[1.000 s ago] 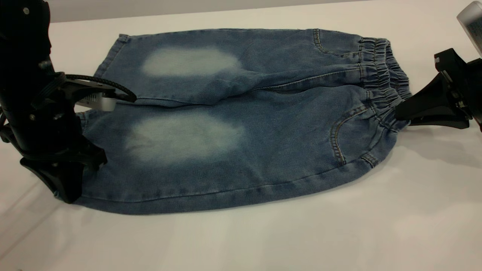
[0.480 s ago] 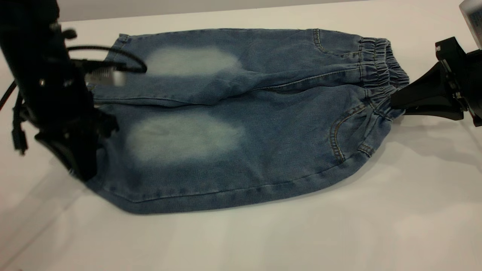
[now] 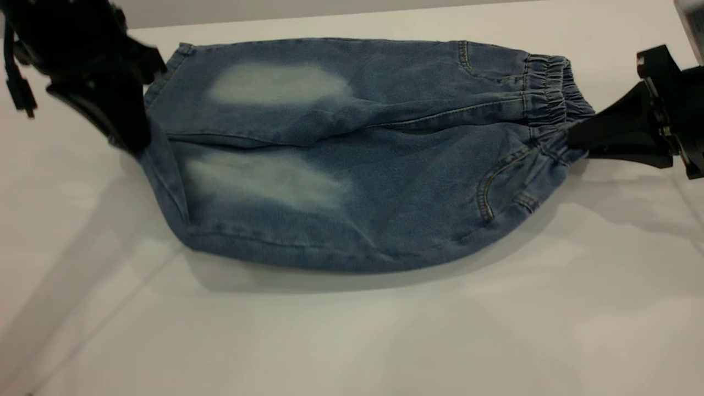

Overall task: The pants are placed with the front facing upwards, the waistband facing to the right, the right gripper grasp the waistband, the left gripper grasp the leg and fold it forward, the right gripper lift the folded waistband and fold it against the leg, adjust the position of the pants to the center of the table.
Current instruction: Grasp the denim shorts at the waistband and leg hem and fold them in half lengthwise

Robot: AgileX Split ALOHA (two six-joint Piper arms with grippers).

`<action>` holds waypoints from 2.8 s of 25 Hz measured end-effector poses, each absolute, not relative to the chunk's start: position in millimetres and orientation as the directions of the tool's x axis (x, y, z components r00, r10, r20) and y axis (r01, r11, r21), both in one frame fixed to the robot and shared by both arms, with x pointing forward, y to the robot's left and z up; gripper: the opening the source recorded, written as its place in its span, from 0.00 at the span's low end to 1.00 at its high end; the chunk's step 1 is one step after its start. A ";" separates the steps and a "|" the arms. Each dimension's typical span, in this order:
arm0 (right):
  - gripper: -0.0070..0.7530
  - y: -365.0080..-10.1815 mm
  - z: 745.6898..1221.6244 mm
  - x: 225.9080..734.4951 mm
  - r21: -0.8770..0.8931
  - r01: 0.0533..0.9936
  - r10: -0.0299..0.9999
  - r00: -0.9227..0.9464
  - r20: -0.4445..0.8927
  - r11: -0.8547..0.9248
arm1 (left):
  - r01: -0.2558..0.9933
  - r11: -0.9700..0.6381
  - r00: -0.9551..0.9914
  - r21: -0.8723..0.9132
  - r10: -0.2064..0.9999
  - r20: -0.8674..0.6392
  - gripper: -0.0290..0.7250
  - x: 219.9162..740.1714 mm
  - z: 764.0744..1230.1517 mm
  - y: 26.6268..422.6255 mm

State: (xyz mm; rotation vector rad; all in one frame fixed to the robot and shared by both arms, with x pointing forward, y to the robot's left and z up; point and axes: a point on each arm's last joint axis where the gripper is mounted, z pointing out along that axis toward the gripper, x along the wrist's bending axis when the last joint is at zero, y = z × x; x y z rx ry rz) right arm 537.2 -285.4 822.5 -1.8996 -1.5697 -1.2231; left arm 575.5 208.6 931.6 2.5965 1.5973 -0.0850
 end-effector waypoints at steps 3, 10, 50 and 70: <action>0.06 -285.5 828.2 538.9 0.242 0.922 0.583 -0.023 0.812 -0.302 | 0.892 -0.447 0.452 0.073 0.887 -0.089 0.12 579.1 934.8 207.8; 0.06 -287.4 858.6 549.3 0.352 0.893 0.603 -0.120 0.788 -0.281 | 0.892 -0.437 0.447 0.120 0.890 -0.084 0.12 583.4 934.9 206.3; 0.07 -338.0 902.1 600.9 0.371 0.845 0.610 -0.069 0.790 -0.386 | 0.799 -0.376 0.477 0.469 0.872 -0.113 0.11 627.6 1008.4 185.4; 0.07 -335.4 904.3 599.6 0.366 0.852 0.584 -0.089 0.807 -0.375 | 0.699 -0.365 0.522 0.615 0.848 -0.090 0.11 604.6 1072.9 187.2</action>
